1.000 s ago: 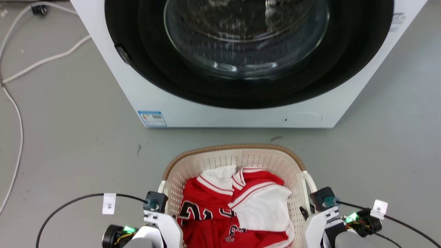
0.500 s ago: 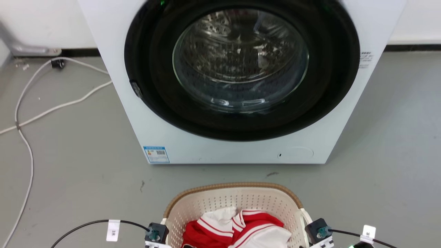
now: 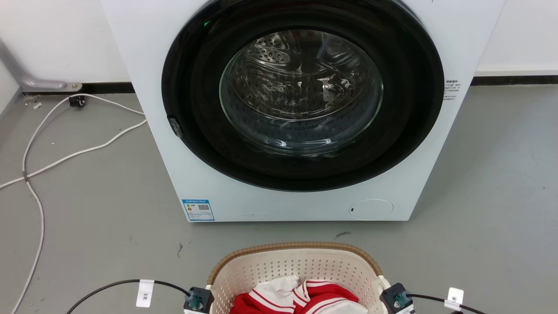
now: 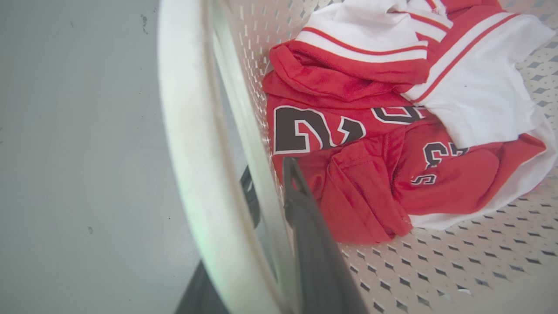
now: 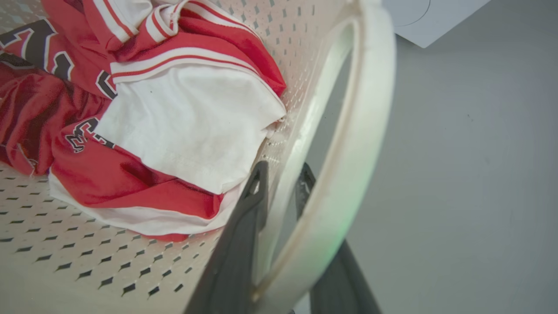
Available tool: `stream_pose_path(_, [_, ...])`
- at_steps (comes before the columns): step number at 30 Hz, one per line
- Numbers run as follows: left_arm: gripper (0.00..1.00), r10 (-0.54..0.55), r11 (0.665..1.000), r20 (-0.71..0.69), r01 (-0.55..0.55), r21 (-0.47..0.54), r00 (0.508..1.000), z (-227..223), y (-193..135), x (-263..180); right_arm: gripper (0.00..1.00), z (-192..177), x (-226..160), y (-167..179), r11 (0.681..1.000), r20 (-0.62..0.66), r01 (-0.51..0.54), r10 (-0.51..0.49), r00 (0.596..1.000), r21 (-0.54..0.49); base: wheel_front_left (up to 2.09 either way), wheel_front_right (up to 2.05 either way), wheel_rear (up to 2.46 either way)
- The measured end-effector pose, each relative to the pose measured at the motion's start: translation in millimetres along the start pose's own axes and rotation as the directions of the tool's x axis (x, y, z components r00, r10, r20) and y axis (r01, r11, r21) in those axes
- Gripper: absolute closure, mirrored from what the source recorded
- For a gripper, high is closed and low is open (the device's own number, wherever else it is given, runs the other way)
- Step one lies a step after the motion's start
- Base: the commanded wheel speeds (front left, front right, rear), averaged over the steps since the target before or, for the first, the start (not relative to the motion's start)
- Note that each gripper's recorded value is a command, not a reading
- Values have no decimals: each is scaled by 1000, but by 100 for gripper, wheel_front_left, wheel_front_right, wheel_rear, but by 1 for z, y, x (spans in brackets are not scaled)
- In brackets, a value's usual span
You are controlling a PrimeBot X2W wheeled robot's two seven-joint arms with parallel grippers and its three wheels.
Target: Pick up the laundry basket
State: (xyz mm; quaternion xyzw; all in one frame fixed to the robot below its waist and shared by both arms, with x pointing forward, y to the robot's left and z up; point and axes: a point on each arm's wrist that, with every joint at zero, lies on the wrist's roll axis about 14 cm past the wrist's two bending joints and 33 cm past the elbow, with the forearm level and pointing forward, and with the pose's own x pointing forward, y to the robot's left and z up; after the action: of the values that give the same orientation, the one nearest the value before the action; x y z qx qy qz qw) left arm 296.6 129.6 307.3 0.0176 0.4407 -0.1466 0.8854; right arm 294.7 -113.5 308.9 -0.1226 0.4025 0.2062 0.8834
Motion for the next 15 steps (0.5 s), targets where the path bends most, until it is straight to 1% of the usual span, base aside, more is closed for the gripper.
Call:
stream_pose_path(4, [100, -2, 1000, -2, 2, 2, 1000, -1, 0, -1, 100, -1, -1, 2, 1000, -10, -4, 4, 1000, -12, 0, 0, 0])
stream_pose_path(15, [100, -9, 1000, -12, 9, 2, 1000, -5, -1, -1, 100, -5, -2, 3, 1000, -23, -6, 6, 1000, -4, 0, 0, 0])
